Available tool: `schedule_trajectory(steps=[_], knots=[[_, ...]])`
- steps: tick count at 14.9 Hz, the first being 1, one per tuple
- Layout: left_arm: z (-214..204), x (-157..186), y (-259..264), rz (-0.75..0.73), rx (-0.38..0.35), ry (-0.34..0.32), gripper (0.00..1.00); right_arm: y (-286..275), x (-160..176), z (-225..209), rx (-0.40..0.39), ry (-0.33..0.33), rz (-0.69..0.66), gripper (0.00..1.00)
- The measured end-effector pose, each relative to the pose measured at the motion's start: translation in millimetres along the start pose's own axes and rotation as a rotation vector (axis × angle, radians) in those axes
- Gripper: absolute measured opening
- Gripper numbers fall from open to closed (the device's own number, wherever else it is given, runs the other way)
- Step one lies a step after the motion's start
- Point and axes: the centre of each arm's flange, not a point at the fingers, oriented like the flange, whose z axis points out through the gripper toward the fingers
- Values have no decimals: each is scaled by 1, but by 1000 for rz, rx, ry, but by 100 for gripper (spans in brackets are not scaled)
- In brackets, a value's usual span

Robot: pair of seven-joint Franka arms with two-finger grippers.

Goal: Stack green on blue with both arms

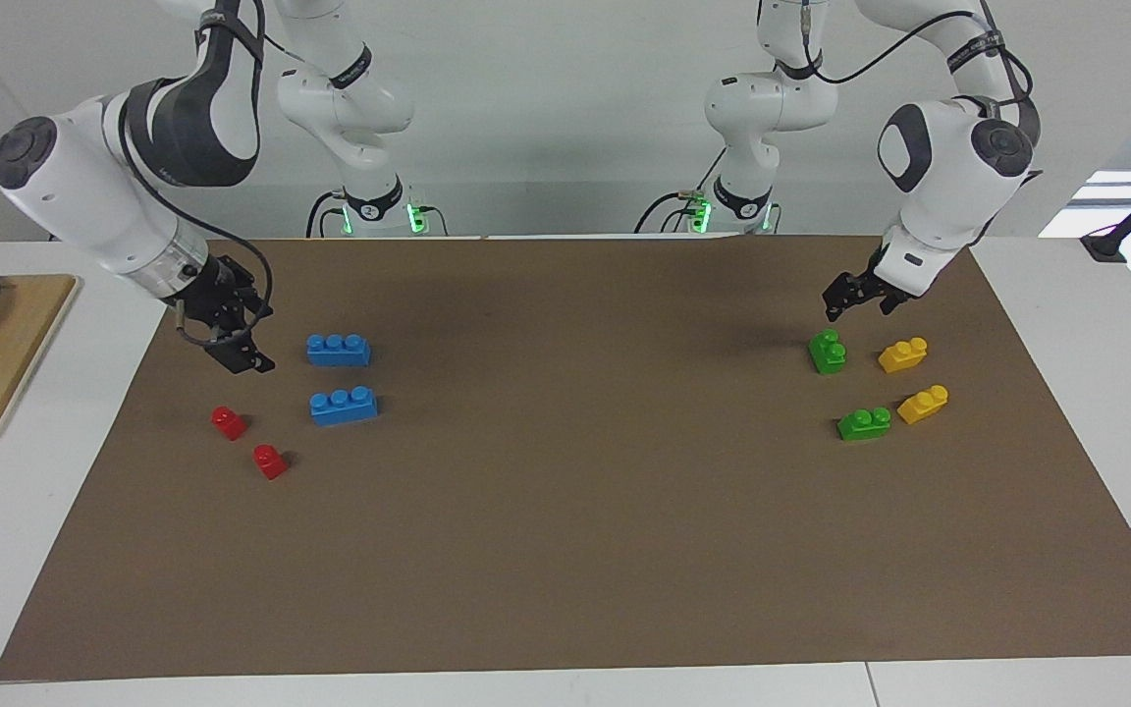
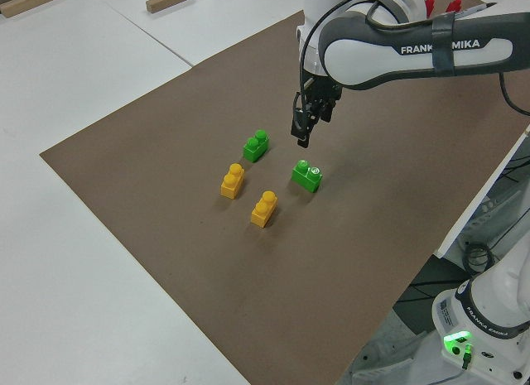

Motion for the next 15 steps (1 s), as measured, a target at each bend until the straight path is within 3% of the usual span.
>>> schedule_trajectory(steps=[8,15], knots=[[73,8,-20,-40,-1,10,100,-5,19,68,35,-38,61,99],[96,13,-17,-68,1,23,100,1,23,103,42,-49,77,100]])
